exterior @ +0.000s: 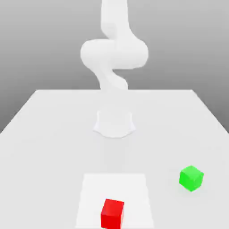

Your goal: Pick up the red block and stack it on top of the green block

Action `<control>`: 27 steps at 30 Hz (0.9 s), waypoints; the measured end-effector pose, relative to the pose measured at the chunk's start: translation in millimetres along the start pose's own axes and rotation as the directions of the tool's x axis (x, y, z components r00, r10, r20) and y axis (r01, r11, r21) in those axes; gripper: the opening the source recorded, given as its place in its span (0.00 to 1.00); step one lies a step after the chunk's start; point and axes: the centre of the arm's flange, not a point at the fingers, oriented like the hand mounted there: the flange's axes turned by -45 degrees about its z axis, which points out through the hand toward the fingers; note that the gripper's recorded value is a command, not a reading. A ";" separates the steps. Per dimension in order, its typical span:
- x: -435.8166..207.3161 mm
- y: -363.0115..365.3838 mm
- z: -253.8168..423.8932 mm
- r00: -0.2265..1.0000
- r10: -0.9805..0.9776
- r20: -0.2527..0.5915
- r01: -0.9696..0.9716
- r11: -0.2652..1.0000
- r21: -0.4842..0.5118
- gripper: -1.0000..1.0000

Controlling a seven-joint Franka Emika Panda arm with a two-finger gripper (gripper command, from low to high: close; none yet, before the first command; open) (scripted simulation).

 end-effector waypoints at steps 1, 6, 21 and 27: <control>-0.9 -0.4 21.6 0.999 0.007 0.031 -0.007 1.000 -0.006 0.50; -17.0 -0.2 120.6 0.984 0.043 0.174 -0.038 0.999 -0.035 0.50; -168.1 7.5 364.3 0.814 0.163 0.557 -0.118 0.986 -0.116 0.50; -245.9 7.2 429.9 0.737 0.195 0.647 -0.139 0.981 -0.138 0.50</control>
